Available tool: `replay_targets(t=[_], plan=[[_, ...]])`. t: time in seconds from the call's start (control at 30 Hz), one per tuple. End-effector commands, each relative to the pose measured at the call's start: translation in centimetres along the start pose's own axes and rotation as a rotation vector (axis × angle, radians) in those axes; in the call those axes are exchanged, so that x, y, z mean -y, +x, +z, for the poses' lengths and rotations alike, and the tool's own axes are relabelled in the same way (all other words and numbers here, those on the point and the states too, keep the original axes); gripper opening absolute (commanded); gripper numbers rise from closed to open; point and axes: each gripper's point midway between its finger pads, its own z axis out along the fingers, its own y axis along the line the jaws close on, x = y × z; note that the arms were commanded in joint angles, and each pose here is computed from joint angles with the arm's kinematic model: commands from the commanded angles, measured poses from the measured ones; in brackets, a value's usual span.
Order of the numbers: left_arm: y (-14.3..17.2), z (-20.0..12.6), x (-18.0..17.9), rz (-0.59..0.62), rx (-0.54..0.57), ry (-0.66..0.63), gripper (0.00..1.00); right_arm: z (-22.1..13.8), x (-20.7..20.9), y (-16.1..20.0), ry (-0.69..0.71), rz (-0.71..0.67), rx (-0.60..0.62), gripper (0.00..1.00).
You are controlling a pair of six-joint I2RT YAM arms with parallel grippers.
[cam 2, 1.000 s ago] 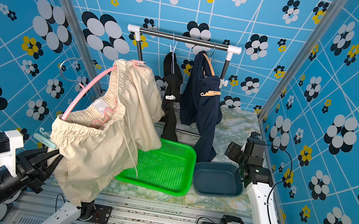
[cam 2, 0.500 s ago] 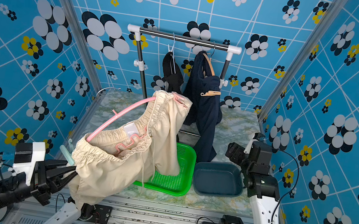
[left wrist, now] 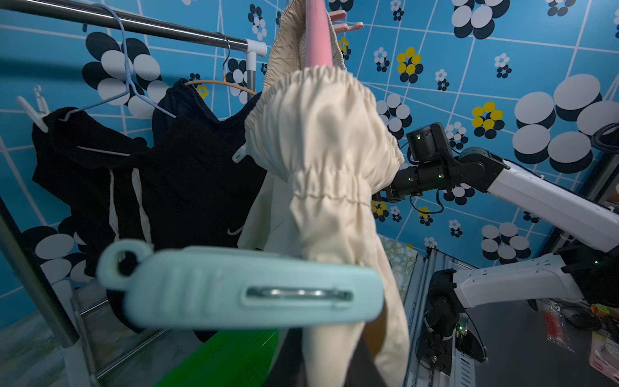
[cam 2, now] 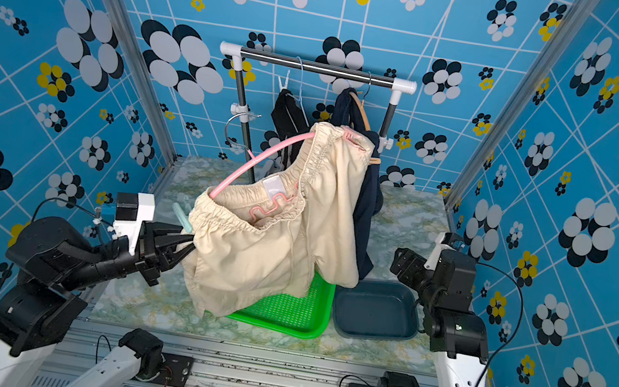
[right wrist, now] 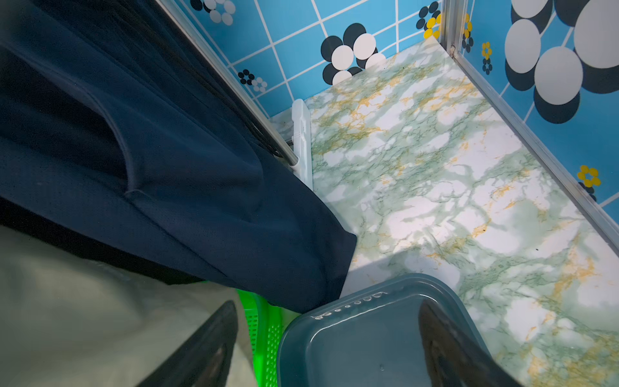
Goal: Remove the clothespins securing shorts to the hanger
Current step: Adjust the shorts in the basket.
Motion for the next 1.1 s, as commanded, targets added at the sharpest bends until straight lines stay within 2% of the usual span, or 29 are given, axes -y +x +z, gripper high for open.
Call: replay_targets(t=[0.0,0.2,0.3,0.47,0.7,1.07], plan=[[-4.0,-0.8,2.3,0.213,0.151,0.078,0.00,-0.9,-0.7,-0.6,-0.026,0.023,0.013,0.84],[-0.4,-2.3,3.3,0.289,0.067,0.067,0.00,-1.4,-3.0,-0.7,-0.155,0.055,0.004,0.81],[1.4,-3.4,3.6,0.328,0.042,0.039,0.00,-1.6,-4.9,-0.9,-0.266,0.081,0.003,0.77],[3.7,-5.0,3.0,0.395,0.046,-0.059,0.00,-2.5,-7.4,-1.4,-0.412,0.123,0.008,0.71],[5.2,-6.7,2.8,0.456,0.048,-0.147,0.00,-3.7,-9.8,-1.6,-0.498,0.092,0.027,0.67],[4.9,-8.7,3.5,0.499,0.022,-0.187,0.00,-0.3,-15.8,2.4,-0.548,-0.055,-0.084,0.64]])
